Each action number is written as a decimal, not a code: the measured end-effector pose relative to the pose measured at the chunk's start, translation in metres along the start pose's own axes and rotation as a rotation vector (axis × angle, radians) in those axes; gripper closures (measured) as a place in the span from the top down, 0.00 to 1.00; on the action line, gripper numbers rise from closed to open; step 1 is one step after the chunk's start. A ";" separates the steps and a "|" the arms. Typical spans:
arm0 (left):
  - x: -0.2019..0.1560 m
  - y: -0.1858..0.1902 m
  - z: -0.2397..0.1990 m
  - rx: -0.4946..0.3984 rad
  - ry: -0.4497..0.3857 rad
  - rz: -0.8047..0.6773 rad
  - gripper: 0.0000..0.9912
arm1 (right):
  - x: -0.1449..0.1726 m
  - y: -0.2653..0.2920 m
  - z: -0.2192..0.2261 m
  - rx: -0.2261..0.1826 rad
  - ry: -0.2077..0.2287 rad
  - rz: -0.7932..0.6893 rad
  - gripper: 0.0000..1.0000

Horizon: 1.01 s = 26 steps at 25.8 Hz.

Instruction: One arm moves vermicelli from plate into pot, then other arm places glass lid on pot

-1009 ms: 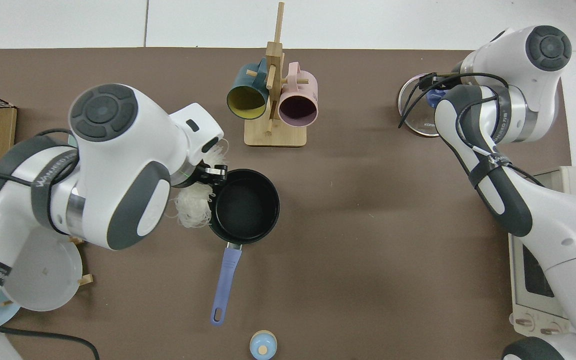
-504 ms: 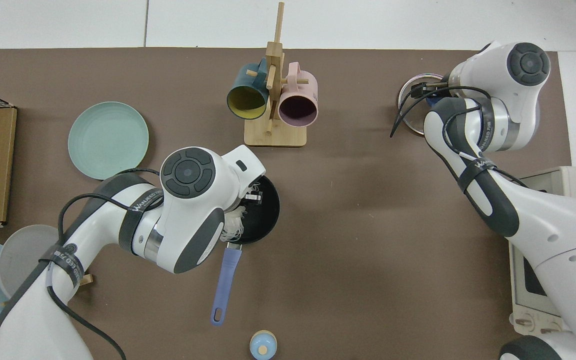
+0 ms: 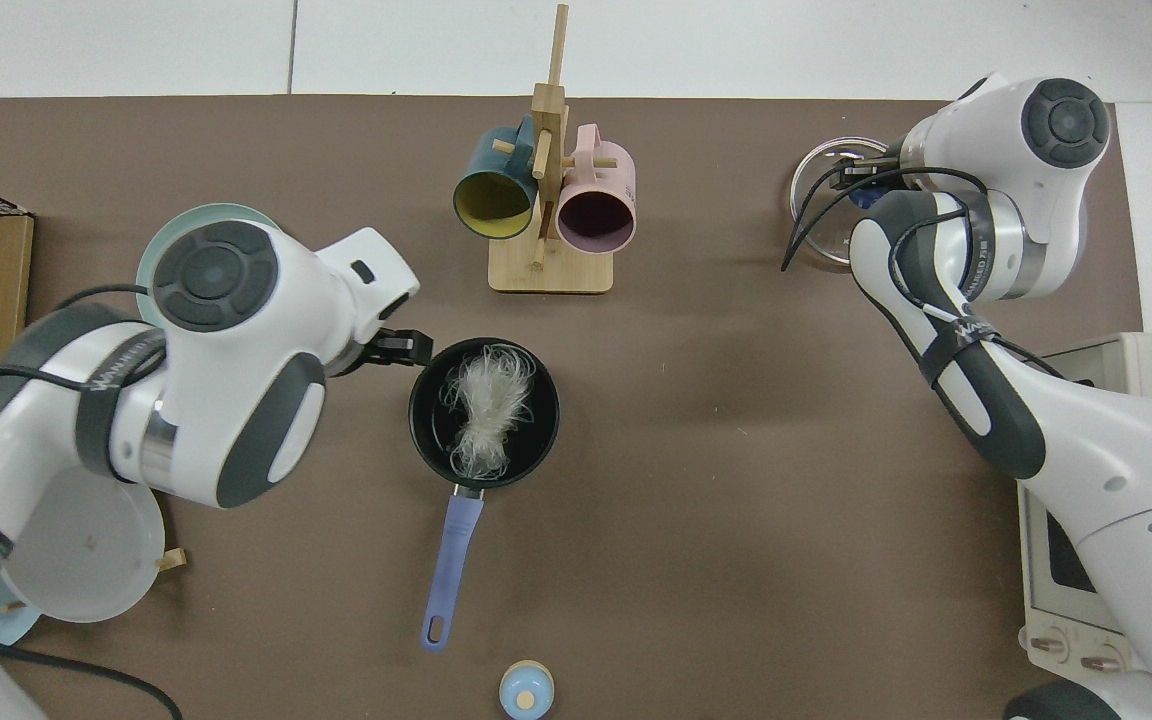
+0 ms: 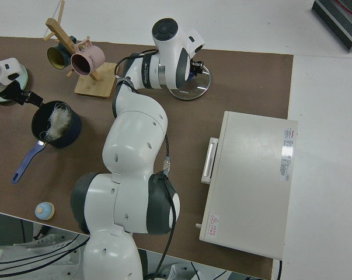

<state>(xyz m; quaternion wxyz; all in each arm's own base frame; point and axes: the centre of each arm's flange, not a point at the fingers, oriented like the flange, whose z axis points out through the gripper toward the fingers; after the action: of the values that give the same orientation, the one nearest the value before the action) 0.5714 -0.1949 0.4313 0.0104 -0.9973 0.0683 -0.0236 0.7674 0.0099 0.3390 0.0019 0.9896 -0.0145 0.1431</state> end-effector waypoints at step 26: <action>-0.021 -0.182 -0.176 0.058 0.023 0.028 1.00 | -0.156 -0.242 -0.275 0.027 -0.141 0.206 0.66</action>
<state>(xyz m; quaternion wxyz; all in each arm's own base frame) 0.5669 -0.0149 0.6108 0.0388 -0.9952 0.0815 -0.0370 0.5465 0.2582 0.5589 -0.0272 0.9904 -0.1141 0.0725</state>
